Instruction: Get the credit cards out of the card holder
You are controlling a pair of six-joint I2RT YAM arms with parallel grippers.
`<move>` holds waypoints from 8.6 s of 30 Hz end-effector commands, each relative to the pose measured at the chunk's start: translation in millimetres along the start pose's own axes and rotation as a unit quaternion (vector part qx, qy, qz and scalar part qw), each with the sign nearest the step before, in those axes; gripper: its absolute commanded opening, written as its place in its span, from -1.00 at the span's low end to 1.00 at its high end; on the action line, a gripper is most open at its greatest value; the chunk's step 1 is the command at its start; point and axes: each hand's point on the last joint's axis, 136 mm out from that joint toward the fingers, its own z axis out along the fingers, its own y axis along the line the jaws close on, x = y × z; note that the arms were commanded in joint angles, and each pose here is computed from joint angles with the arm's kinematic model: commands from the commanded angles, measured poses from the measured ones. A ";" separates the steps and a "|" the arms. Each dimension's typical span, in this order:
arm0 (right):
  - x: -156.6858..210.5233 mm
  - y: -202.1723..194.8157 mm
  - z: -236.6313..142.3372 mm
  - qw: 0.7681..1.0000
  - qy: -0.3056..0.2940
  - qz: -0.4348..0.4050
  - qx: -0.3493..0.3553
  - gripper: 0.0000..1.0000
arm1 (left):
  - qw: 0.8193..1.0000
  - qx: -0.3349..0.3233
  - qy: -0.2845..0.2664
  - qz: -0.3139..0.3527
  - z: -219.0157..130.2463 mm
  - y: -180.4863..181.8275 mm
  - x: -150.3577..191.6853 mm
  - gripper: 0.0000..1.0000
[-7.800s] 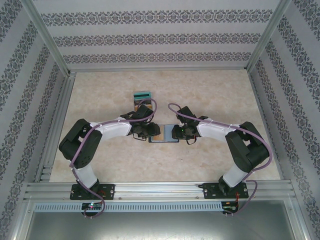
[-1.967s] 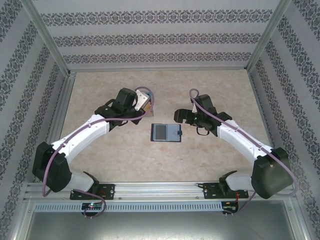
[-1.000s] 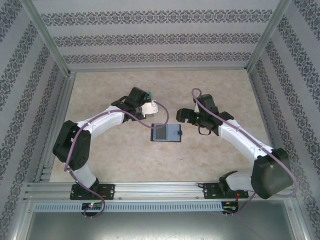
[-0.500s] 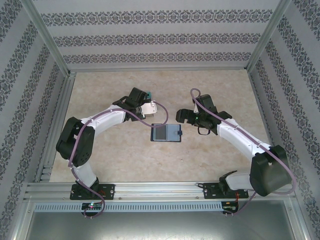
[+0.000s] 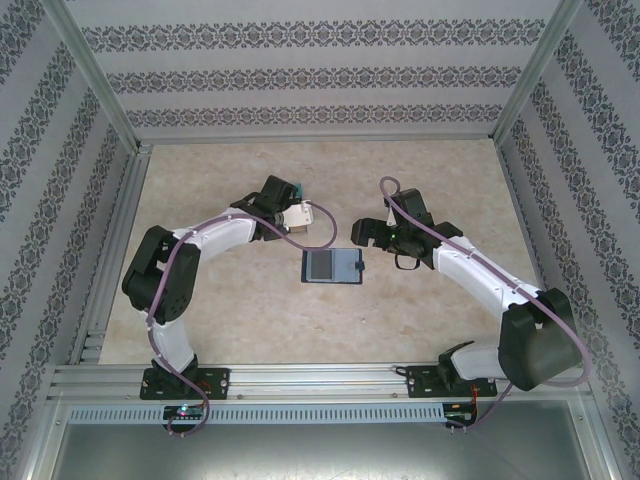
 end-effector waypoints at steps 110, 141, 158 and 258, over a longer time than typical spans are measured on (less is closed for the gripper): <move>98.7 -33.5 70.9 0.987 0.128 -0.027 0.098 -0.34 | 0.654 0.403 -0.072 -0.636 -69.6 -133.6 -141.5 0.26; 68.1 -6.1 64.7 0.994 0.098 -0.027 0.051 -0.77 | 0.641 0.370 -0.018 -0.673 -41.3 -136.3 -121.3 -0.35; 85.0 -9.6 82.0 0.990 0.130 -0.029 0.053 -0.87 | 0.636 0.369 -0.001 -0.678 -30.5 -143.9 -118.2 -0.39; 90.1 -4.5 79.2 0.990 0.132 -0.030 0.048 -0.87 | 0.619 0.341 -0.008 -0.707 -35.9 -135.9 -58.9 -1.00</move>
